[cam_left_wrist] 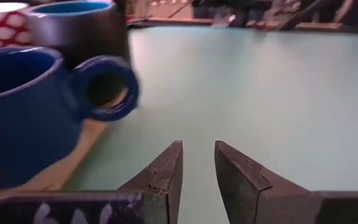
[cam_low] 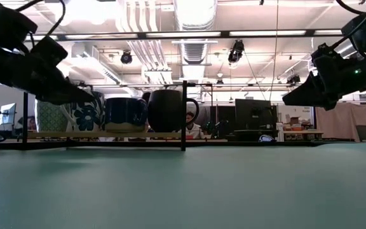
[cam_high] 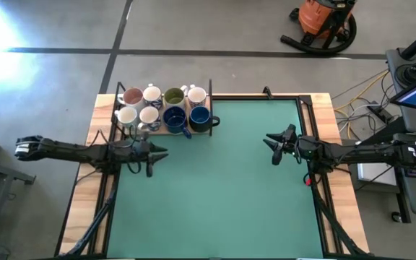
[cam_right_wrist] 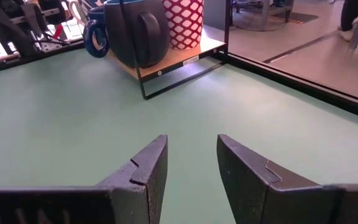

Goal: Place coffee mugs
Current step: Return to Home Position

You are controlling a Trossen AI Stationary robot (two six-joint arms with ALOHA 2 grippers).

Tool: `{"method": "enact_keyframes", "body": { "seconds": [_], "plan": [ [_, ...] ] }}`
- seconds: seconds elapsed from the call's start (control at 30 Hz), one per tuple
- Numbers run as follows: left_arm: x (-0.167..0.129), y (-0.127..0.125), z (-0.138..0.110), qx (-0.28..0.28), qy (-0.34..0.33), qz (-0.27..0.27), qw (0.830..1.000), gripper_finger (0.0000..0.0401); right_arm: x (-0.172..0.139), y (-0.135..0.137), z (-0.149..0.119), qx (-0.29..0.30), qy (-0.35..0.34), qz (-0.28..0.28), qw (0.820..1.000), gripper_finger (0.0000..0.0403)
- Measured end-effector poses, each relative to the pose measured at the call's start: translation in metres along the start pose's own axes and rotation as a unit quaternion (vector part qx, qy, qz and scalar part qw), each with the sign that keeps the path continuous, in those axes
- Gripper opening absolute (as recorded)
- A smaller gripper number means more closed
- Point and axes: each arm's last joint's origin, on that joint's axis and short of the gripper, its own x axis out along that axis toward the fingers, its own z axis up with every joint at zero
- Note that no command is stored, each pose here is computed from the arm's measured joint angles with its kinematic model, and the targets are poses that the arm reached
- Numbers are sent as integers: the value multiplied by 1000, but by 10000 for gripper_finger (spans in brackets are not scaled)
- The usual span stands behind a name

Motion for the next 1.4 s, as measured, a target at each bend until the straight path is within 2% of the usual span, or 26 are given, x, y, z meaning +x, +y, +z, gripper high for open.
{"method": "enact_keyframes", "body": {
  "seconds": [0.23, 0.9, 1.07, 1.4],
  "plan": [
    [-13, 6, 1, 9, -16, 65, 998, 76, 0, 0, 0, 0, 0, 0, 1000, 128],
    [-33, 9, 19, 85, -134, 75, 984, 76, 0, 0, 0, 0, 0, 0, 1000, 128],
    [-37, 10, 22, 82, -158, 77, 981, 76, 0, 0, 0, 0, 0, 0, 1000, 128],
    [-37, 10, 22, 76, -159, 75, 981, 76, 0, 0, 0, 0, 0, 0, 1000, 128]
  ]
}}
